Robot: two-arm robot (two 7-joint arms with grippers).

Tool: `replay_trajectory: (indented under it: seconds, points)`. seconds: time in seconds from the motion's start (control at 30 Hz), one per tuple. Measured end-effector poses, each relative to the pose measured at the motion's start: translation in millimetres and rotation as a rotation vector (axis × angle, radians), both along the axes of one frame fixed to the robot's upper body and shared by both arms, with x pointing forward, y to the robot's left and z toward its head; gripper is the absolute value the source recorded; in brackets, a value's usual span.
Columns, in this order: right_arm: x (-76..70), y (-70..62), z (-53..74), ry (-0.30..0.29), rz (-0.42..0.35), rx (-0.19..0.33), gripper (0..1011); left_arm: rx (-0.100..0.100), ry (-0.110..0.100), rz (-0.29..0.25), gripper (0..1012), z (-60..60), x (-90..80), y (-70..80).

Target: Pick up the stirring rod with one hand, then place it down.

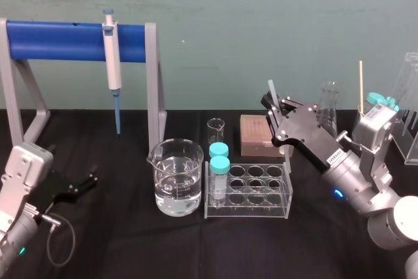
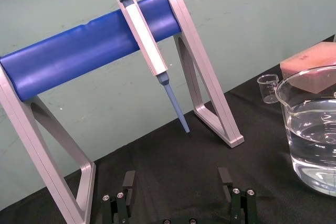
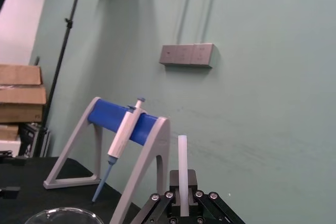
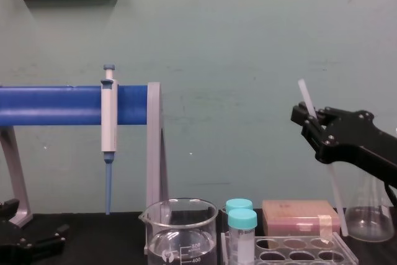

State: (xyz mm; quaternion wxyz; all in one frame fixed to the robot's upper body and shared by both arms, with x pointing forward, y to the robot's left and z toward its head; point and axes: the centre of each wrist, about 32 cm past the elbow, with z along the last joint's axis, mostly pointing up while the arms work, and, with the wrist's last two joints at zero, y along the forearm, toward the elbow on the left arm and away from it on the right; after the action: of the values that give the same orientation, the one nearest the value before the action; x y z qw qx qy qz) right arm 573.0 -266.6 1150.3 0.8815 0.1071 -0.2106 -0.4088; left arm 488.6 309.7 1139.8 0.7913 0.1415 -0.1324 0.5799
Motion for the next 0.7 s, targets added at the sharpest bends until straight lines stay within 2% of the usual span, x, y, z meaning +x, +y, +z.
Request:
replay_trajectory:
  seconds: [0.33,0.7]
  points:
    - [-0.6,0.2,-10.1,0.01,-0.027,0.019,68,0.0,0.0,0.0,1000,0.0,0.0,0.0]
    - [-0.2,0.9,-11.2,0.012,-0.03,0.02,68,0.0,0.0,0.0,1000,0.0,0.0,0.0]
